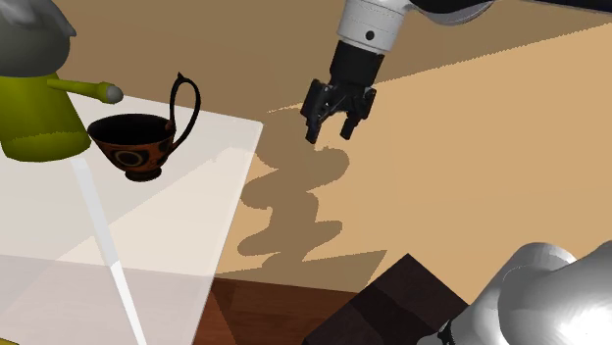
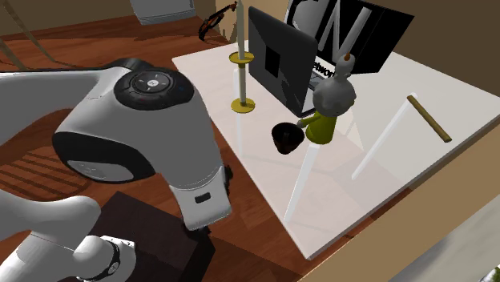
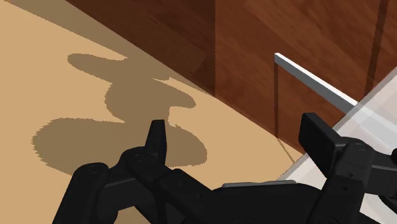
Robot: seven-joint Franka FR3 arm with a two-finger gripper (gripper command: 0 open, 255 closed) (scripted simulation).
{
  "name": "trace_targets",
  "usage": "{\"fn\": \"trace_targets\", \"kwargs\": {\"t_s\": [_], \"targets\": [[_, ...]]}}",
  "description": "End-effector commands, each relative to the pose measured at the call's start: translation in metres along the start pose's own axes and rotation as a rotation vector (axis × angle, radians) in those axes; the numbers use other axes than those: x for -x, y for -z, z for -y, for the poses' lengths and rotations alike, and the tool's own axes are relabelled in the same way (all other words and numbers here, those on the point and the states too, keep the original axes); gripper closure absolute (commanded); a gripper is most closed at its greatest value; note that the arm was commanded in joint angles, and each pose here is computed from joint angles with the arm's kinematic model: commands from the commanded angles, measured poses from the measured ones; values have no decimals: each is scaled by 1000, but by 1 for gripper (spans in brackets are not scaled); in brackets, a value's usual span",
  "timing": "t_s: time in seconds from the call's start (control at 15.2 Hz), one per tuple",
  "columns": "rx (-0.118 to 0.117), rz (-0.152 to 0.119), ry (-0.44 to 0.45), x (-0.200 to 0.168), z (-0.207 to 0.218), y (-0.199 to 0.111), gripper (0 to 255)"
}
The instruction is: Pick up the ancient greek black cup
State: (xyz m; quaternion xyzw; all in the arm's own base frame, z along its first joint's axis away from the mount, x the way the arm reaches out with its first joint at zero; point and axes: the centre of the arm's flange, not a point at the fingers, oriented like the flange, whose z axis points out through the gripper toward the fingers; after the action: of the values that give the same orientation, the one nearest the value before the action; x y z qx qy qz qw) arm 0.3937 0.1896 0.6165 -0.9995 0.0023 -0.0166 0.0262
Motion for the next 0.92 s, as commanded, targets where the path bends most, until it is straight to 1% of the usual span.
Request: {"fn": "trace_targets", "kwargs": {"t_s": [0.0,0.86], "targets": [[-13,-12,7,-7,23,5,0],[-86,-86,53,-57,168,38,0]]}}
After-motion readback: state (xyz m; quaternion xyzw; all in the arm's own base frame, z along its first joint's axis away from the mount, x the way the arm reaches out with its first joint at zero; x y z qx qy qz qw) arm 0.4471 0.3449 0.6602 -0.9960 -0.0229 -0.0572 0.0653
